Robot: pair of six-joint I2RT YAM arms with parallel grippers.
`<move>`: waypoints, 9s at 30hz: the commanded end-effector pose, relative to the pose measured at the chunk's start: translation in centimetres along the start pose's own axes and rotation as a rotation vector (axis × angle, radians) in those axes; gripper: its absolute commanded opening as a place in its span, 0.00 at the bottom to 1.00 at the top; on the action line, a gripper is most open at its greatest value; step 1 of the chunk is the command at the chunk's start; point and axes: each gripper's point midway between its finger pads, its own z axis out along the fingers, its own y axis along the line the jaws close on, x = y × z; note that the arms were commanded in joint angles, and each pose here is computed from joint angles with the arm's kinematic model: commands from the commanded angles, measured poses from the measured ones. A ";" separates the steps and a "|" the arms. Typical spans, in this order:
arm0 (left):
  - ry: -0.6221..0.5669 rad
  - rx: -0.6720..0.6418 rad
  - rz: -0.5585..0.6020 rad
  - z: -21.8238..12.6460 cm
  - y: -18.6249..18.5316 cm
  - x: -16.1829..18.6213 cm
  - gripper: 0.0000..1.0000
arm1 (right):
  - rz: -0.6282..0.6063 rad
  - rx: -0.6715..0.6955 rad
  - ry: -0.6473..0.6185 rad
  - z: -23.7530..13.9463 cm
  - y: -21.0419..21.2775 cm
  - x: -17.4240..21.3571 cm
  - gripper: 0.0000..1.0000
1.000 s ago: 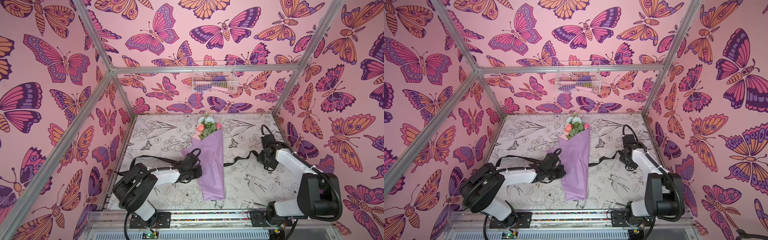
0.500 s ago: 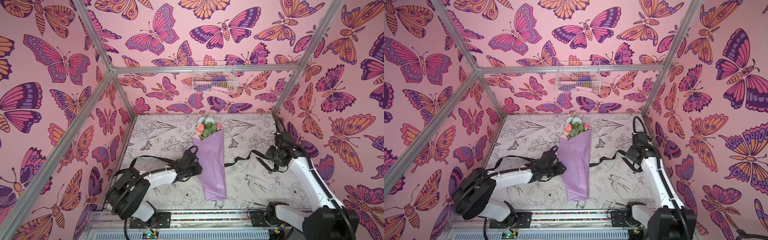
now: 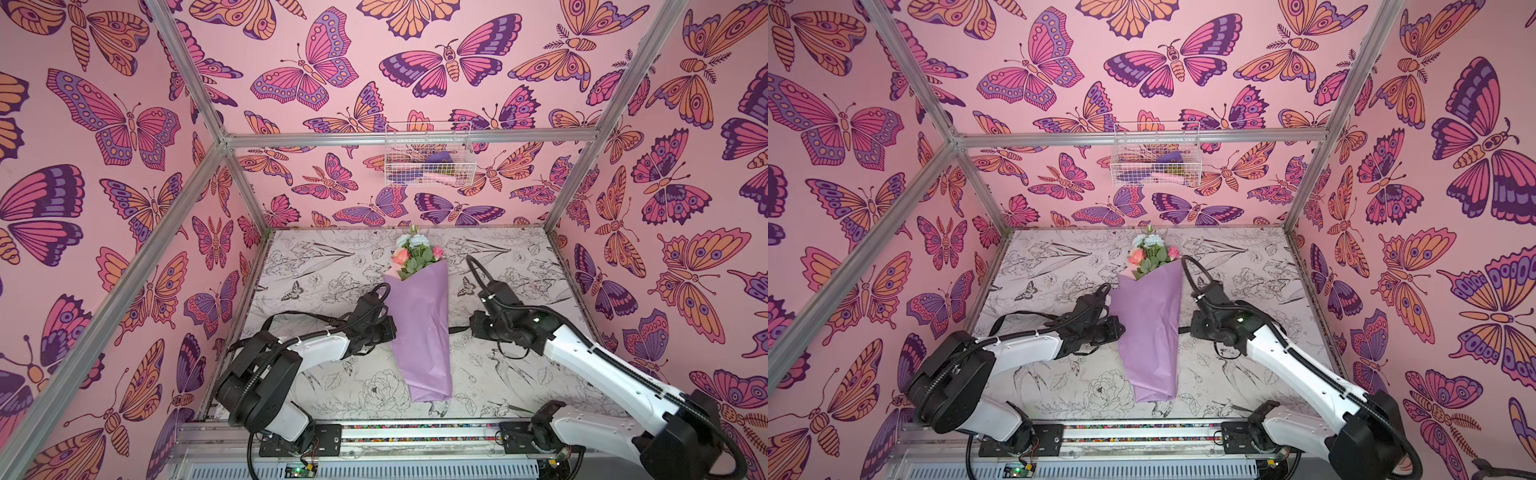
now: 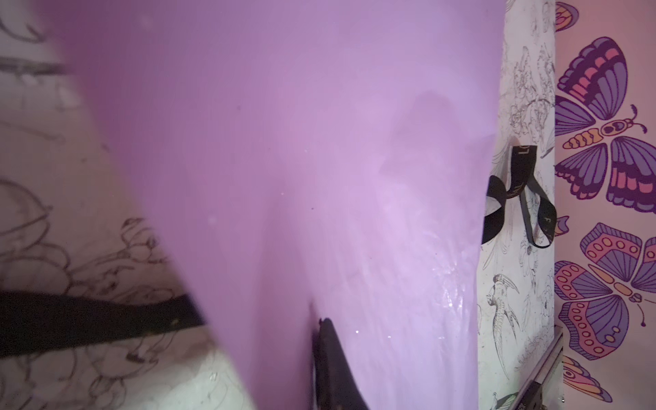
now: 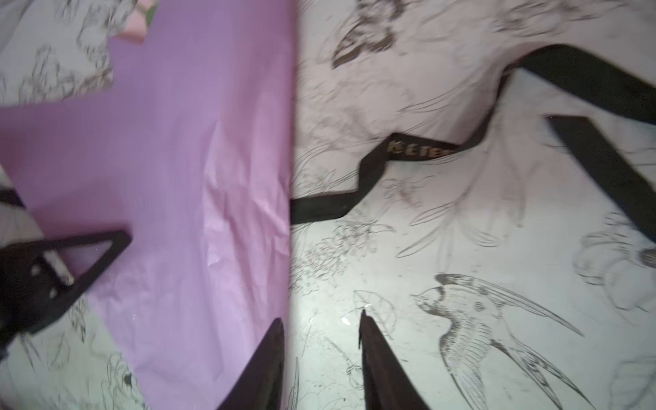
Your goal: Tie the bouquet of fake flowers
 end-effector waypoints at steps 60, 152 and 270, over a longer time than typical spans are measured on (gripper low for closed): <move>-0.205 -0.022 -0.133 -11.1 4.2 -4.3 0.73 | 0.026 0.176 -0.056 13.0 6.0 -2.7 0.22; 0.204 0.006 -0.078 5.9 1.2 -1.5 0.01 | 0.125 -0.106 0.040 6.3 0.2 -5.5 0.20; -0.623 0.106 -0.146 -22.8 4.9 -12.8 0.00 | 0.021 -0.058 0.297 15.0 8.2 5.3 0.15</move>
